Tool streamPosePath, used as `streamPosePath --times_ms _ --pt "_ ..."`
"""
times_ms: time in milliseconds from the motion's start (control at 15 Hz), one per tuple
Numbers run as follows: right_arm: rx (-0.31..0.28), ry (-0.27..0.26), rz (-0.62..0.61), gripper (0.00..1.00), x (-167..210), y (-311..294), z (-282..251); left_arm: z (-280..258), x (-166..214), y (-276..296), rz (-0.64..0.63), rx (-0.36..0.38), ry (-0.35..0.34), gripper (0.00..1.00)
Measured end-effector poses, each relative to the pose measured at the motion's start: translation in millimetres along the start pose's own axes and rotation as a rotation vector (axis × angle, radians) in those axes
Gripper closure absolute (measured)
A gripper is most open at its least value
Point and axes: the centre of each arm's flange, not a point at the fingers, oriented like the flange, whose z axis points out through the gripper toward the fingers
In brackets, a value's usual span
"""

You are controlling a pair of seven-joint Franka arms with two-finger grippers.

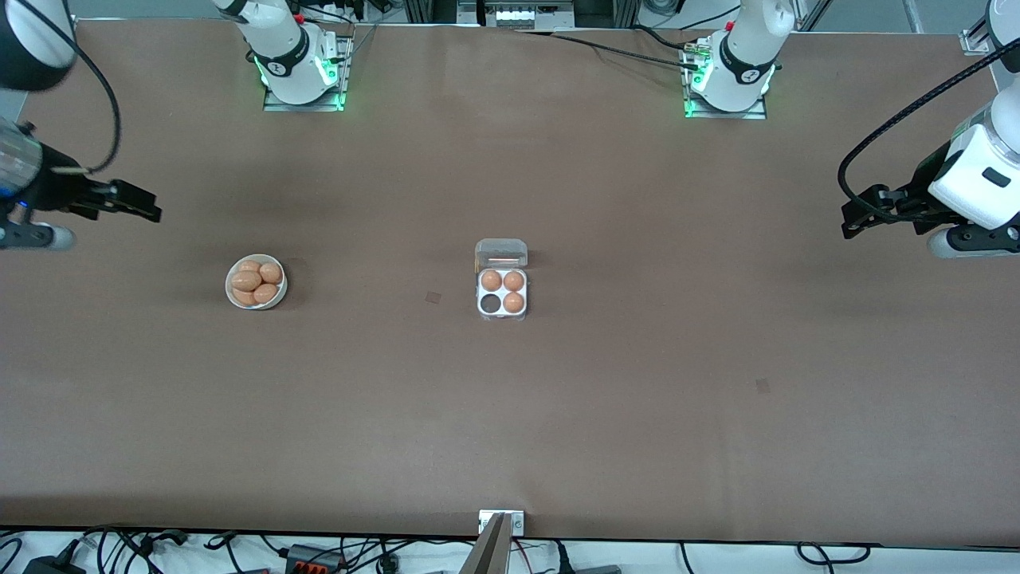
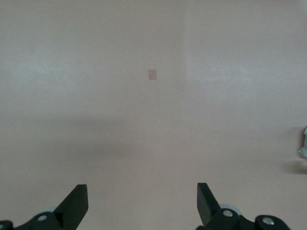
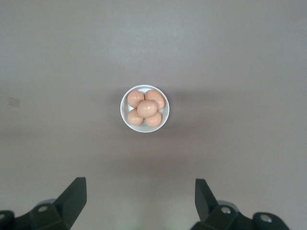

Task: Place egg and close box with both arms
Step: 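Move the right gripper over the white bowl of eggs, then lower the right gripper and grasp one brown egg from the bowl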

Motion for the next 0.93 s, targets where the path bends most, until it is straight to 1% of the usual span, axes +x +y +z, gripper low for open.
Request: streamPosePath --times_ms 200,267,333,400,600,667,933 --pt "-0.001 -0.080 -0.006 0.00 19.1 -4.3 48.3 -0.2 0.0 0.0 0.000 0.000 0.000 0.00" --pt "0.000 -0.096 -0.002 0.00 27.3 -4.3 65.5 -0.2 0.0 0.0 0.000 0.000 0.000 0.00" --pt "0.004 -0.101 0.006 0.00 37.1 -3.3 83.0 -0.2 0.0 0.0 0.000 0.000 0.000 0.00" --pt "0.020 -0.103 0.019 0.00 46.9 -1.7 100.8 -0.2 0.0 0.0 0.000 0.000 0.000 0.00" --pt "0.129 -0.131 0.085 0.00 67.7 8.0 151.6 -0.3 0.0 0.3 0.000 0.000 0.001 0.00" --pt "0.148 -0.140 0.102 0.00 72.8 11.9 167.1 -0.3 0.0 0.4 0.001 0.000 0.001 0.00" --pt "0.161 -0.188 0.134 0.00 85.2 20.8 223.4 -0.3 -0.1 1.1 0.002 0.000 0.001 0.00"
